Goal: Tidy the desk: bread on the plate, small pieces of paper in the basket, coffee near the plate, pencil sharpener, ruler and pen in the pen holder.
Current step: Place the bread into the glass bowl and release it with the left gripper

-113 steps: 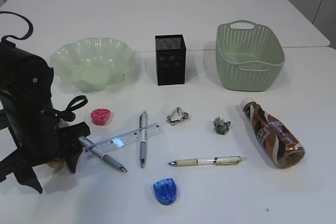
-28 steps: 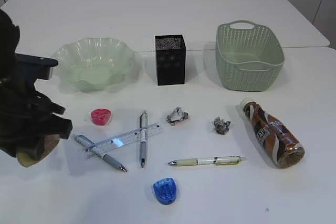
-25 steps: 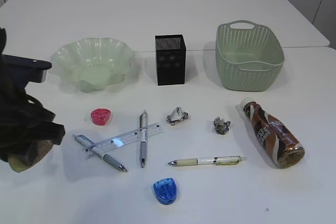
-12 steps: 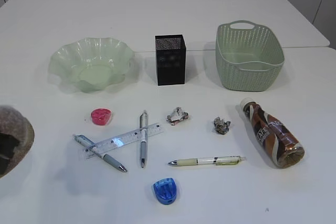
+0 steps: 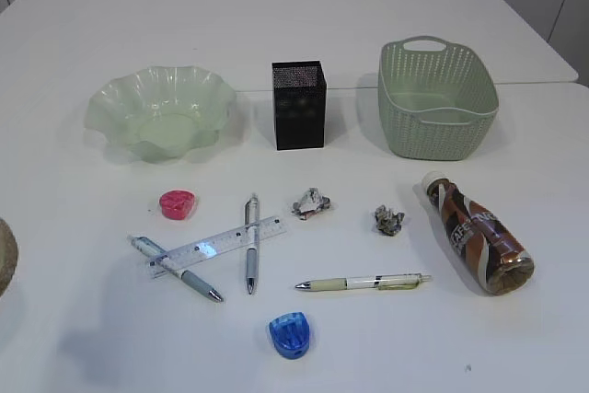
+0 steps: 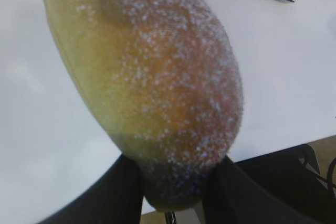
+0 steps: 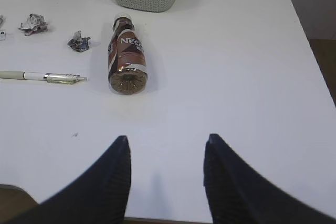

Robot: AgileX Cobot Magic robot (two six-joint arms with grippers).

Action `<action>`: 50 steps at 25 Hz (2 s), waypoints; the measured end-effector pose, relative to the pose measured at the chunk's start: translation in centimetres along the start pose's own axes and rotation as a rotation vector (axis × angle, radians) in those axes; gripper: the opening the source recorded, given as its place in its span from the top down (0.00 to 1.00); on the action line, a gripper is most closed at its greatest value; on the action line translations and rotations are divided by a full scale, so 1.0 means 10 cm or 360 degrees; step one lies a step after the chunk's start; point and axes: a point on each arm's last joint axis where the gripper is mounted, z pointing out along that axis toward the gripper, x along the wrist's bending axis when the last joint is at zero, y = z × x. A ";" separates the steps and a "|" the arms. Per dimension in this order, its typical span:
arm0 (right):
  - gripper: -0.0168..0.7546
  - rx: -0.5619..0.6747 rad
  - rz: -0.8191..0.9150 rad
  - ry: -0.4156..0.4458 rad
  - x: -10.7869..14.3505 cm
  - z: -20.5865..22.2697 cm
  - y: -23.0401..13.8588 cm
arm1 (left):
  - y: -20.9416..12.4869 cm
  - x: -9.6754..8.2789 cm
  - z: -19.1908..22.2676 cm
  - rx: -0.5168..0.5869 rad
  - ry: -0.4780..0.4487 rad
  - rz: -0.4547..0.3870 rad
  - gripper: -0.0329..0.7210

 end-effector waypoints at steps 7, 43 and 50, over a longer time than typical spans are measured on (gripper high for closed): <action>0.50 0.0000 0.0000 0.0000 0.00 0.00 0.00 | -0.07 0.03 -0.09 -0.0068 -0.0053 0.0005 0.67; 0.50 -0.0003 0.0000 0.0000 0.00 0.00 0.00 | 0.19 -0.18 0.07 -0.0311 -0.0261 0.0133 0.67; 0.50 -0.0003 0.0000 0.0000 0.00 0.00 0.00 | 0.27 -0.20 0.43 -0.0125 -0.0149 0.0108 0.67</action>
